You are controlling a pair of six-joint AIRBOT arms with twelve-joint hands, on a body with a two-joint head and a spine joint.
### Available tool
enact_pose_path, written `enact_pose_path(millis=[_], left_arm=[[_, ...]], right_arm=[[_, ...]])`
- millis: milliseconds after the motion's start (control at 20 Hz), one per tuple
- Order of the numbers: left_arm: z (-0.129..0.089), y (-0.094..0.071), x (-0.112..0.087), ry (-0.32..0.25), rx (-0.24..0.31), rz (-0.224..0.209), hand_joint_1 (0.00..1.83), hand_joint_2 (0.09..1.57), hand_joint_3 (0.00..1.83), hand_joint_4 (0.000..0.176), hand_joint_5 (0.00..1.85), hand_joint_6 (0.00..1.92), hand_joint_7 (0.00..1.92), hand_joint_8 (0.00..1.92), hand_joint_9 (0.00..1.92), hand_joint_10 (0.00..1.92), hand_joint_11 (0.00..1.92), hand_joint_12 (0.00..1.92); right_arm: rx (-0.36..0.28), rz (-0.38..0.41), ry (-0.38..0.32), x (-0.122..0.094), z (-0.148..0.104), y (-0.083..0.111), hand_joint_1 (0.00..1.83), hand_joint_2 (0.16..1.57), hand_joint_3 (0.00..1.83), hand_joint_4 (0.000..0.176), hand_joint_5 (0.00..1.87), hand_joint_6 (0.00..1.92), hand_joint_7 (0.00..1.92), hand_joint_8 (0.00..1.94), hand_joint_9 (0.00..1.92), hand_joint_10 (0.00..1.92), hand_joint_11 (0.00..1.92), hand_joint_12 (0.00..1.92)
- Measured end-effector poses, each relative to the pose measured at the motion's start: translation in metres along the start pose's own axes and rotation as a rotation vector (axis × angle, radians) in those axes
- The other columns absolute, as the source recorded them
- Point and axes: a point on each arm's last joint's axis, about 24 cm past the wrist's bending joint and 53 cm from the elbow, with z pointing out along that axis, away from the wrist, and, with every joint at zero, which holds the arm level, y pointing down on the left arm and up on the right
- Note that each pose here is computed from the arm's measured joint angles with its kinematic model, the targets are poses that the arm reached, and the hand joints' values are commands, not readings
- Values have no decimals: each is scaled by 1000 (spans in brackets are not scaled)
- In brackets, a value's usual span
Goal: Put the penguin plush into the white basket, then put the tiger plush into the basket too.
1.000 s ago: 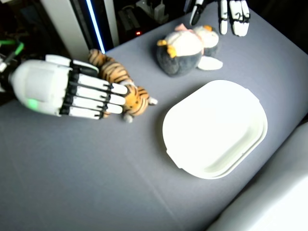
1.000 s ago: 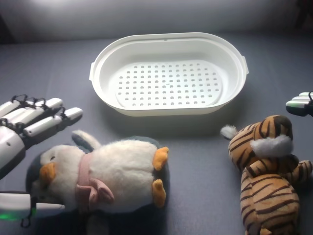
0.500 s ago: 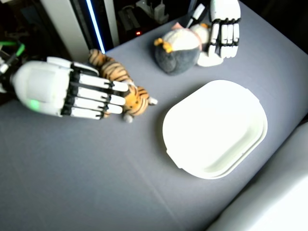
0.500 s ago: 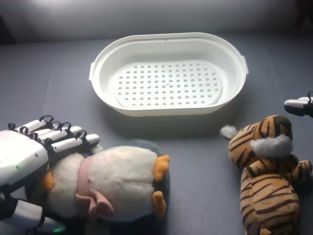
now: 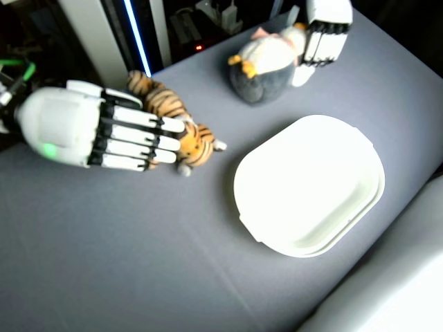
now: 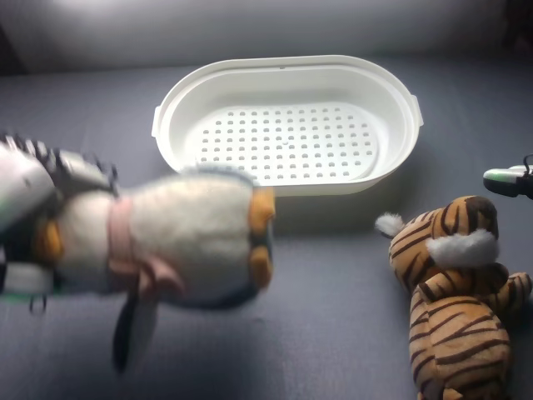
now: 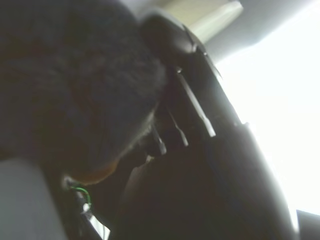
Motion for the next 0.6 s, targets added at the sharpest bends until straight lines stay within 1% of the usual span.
enact_pose_path(millis=[50, 100, 150, 200, 250, 300, 350, 400, 450, 500, 550, 600], left_arm=[[5, -4, -14, -47, 19, 2, 1249, 1097, 0, 0, 1005, 815, 1029, 1084, 922, 1162, 776, 1563], [9, -6, -22, -68, 31, 5, 1253, 1083, 0, 0, 1021, 807, 1075, 985, 934, 980, 743, 1462], [22, -8, -35, -121, 45, 14, 1259, 1085, 0, 0, 1028, 772, 1065, 1023, 972, 948, 798, 1488], [32, -6, -42, -146, 45, 11, 1365, 1062, 0, 0, 1026, 747, 1103, 810, 1059, 1058, 877, 1429], [45, -3, -47, -161, 41, 10, 1385, 1075, 2, 0, 979, 831, 1071, 819, 1015, 1137, 872, 1419], [57, 1, -52, -170, 30, 7, 1391, 1067, 0, 0, 994, 823, 1126, 707, 1015, 1124, 863, 1343], [66, 8, -51, -162, 7, 9, 1396, 1053, 0, 0, 1009, 807, 1173, 601, 1053, 1063, 921, 1270], [80, 16, -54, -149, -25, 14, 1397, 1048, 0, 0, 1022, 776, 1193, 556, 1066, 1050, 948, 1250], [90, 21, -55, -134, -45, 22, 1395, 1054, 3, 0, 1014, 786, 1156, 640, 1044, 1070, 909, 1260], [100, 25, -58, -129, -63, 15, 1279, 1074, 3, 0, 982, 877, 1141, 787, 1026, 741, 828, 1268], [105, 25, -63, -136, -70, 19, 1251, 1094, 1, 0, 941, 929, 1100, 901, 1022, 548, 771, 1241], [108, 24, -65, -136, -72, 41, 1232, 1114, 3, 0, 910, 969, 1041, 1011, 962, 386, 695, 1126]], right_arm=[[0, 0, 1, 0, 0, 0, 765, 1279, 2, 43, 326, 2, 387, 2, 389, 4, 440, 15], [0, 0, 2, 1, 0, 0, 763, 1277, 1, 41, 328, 2, 388, 3, 391, 4, 439, 14], [0, -1, 2, 0, 0, 0, 759, 1278, 1, 48, 334, 4, 398, 6, 396, 6, 445, 16], [1, 1, 1, 0, 0, -1, 765, 1285, 3, 37, 344, 8, 410, 10, 409, 10, 470, 25], [1, 4, 0, 1, 0, -2, 769, 1289, 5, 34, 343, 6, 410, 8, 409, 9, 470, 24], [2, 6, 4, 2, 0, -2, 746, 1288, 3, 44, 348, 6, 417, 8, 416, 8, 481, 26], [4, 7, 7, 3, 0, -3, 754, 1285, 1, 49, 353, 5, 418, 5, 413, 5, 480, 23], [6, 5, 5, 1, 0, -4, 770, 1282, 0, 49, 359, 5, 422, 5, 417, 5, 485, 23], [8, 6, 0, 0, 0, -4, 762, 1279, 0, 64, 366, 6, 423, 4, 416, 3, 484, 20], [9, 5, -2, -1, 1, -5, 760, 1282, 0, 69, 366, 5, 419, 1, 414, 2, 483, 19], [7, 5, 0, -1, 1, -4, 758, 1283, 1, 67, 365, 4, 417, 0, 413, 1, 481, 17], [6, 4, 4, 0, 1, -4, 767, 1282, 0, 66, 367, 4, 412, 0, 402, 0, 471, 12]])
